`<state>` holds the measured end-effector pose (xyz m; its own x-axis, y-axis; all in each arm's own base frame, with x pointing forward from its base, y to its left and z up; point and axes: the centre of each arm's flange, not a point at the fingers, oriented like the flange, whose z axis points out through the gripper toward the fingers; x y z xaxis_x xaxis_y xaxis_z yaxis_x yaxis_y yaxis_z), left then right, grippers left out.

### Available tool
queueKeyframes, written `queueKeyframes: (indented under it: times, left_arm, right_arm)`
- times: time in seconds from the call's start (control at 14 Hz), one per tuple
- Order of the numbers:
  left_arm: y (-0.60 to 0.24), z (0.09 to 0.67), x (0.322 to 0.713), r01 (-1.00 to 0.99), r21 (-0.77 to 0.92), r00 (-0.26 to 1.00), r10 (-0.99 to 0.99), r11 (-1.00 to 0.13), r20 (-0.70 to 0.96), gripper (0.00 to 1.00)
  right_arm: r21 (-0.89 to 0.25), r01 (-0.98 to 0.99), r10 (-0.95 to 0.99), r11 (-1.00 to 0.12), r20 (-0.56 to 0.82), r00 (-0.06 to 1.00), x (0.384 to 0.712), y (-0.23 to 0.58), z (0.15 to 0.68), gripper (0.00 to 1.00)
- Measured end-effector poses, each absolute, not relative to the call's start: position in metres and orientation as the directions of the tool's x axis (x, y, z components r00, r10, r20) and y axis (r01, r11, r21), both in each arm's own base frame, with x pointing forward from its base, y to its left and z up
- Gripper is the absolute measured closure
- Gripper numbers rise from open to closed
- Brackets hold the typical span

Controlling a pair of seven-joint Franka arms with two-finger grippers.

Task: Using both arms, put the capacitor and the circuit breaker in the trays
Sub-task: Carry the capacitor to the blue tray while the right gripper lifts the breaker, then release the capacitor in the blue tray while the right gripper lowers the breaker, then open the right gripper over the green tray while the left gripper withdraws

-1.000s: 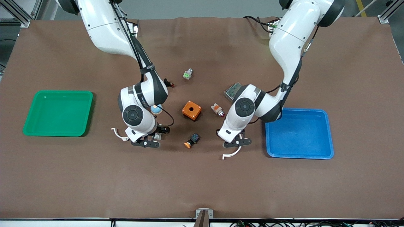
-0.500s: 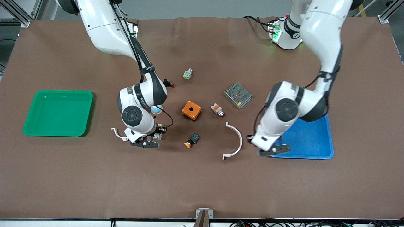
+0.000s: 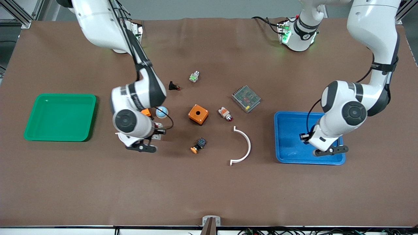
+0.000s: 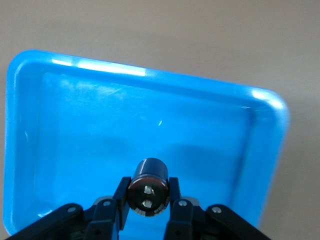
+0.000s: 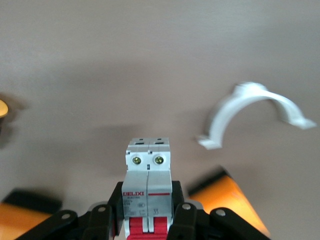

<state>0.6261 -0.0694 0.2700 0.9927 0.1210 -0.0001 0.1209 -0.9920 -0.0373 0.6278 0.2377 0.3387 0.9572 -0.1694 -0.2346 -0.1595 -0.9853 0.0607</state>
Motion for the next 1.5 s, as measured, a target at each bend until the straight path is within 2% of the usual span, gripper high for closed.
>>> queueKeyframes:
  times: [0.14,0.36,0.43,0.64,0.86,1.14,1.5]
  left_arm:
    - [-0.049,0.238,0.609,0.124,-0.024,0.992,0.124,-0.992,0.017,0.66]
    - [-0.051,0.213,0.594,0.117,-0.017,0.993,0.117,-0.993,0.008,0.66]
    - [-0.052,0.214,0.595,0.115,-0.015,0.993,0.115,-0.993,0.012,0.61]
    - [-0.052,0.24,0.608,0.117,-0.005,0.991,0.116,-0.993,0.071,0.3]
    - [-0.044,0.327,0.635,0.134,0.006,0.973,0.133,-0.991,0.19,0.01]
    - [-0.026,0.478,0.646,0.112,-0.031,0.969,0.103,-0.993,0.223,0.0]
    - [-0.019,0.591,0.624,0.122,-0.06,0.981,0.111,-0.991,0.161,0.0]
  right_arm:
    - [0.06,-0.156,-0.167,-0.986,-0.293,0.942,0.63,0.164,0.406,0.6]
    - [0.082,-0.123,-0.143,-0.989,-0.335,0.931,0.625,0.035,0.452,0.6]
    - [0.098,-0.107,-0.135,-0.989,-0.343,0.93,0.623,-0.004,0.454,0.6]
    - [0.072,-0.07,-0.091,-0.995,-0.364,0.927,0.61,-0.11,0.434,0.6]
    - [0.029,-0.009,-0.018,-1.0,-0.336,0.942,0.59,-0.202,0.398,0.6]
    - [0.03,0.049,0.038,-0.998,-0.307,0.951,0.567,-0.241,0.336,0.6]
    - [0.071,0.068,0.048,-0.995,-0.256,0.965,0.553,-0.246,0.291,0.6]
